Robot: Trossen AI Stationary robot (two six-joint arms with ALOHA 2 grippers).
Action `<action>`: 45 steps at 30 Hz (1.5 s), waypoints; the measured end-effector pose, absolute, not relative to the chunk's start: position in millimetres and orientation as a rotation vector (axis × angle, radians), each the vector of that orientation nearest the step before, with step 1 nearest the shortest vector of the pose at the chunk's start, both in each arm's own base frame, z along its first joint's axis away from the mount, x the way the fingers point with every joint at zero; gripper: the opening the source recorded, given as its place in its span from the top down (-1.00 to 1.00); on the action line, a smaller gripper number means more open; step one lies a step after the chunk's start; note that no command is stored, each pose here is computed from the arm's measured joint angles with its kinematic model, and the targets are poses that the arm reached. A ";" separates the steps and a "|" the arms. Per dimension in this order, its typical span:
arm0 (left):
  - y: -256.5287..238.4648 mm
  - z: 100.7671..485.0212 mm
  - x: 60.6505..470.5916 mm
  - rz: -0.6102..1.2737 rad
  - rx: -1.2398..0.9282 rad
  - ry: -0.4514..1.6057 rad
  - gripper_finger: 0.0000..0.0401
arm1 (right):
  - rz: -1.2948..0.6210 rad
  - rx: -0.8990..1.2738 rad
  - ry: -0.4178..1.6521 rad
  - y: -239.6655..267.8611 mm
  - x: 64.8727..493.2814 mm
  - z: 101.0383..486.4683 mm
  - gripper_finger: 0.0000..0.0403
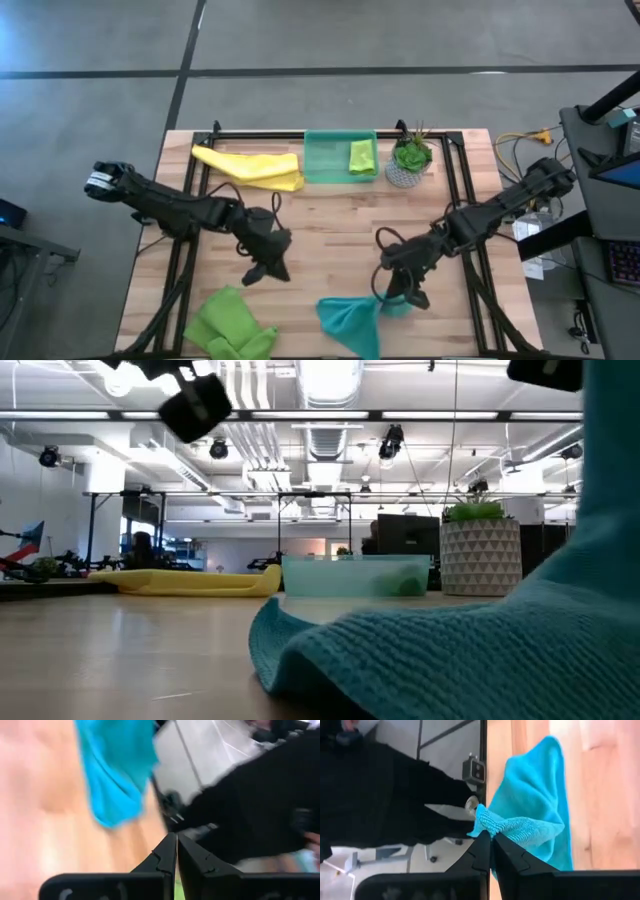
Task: Fold microfiber towels
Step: Fold the blue microfiber cloth
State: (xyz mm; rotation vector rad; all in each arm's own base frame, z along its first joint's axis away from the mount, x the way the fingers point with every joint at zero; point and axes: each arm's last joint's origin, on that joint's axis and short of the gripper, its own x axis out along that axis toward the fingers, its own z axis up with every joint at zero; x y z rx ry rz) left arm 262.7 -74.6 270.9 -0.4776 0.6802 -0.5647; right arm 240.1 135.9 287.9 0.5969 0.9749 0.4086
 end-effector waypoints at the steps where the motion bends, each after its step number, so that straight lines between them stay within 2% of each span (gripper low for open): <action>1: -71.4 272.4 264.7 -0.537 -0.442 0.649 1.00 | 0.404 0.604 0.960 133.4 241.6 291.7 0.96; 6: -55.9 291.9 278.5 -0.385 -0.298 0.368 1.00 | 0.351 0.635 0.898 116.5 251.7 302.7 0.96; 9: -47.1 298.5 289.8 -0.229 -0.332 0.217 1.00 | 0.309 0.657 0.876 104.0 256.5 304.4 0.96; 12: -42.0 295.4 302.7 -0.184 -0.351 0.135 0.93 | 0.267 0.676 0.861 92.1 260.7 304.1 0.96; 15: -41.9 284.6 316.3 -0.174 -0.401 0.140 0.72 | 0.227 0.697 0.845 80.4 264.3 304.1 0.96; 22: -47.5 254.7 348.4 -0.217 -0.583 0.152 -0.04 | 0.134 0.740 0.810 53.9 270.7 303.5 0.96; 26: -47.7 254.4 361.2 -0.180 -0.640 0.148 -0.30 | 0.082 0.760 0.800 39.5 273.3 301.4 0.96; 30: -45.6 260.8 366.0 -0.094 -0.612 0.107 -0.33 | -0.028 0.738 0.808 25.2 272.0 297.2 0.96; 37: -41.5 268.3 376.4 0.133 -0.500 0.224 -0.22 | -0.119 0.720 0.771 5.1 273.0 298.3 0.96; 42: -38.6 267.9 385.0 0.299 -0.455 0.271 -0.15 | -0.121 0.702 0.755 0.5 273.7 301.8 0.96; 45: -38.0 266.0 395.2 0.324 -0.451 0.280 -0.10 | -0.110 0.682 0.726 0.4 275.4 307.0 0.96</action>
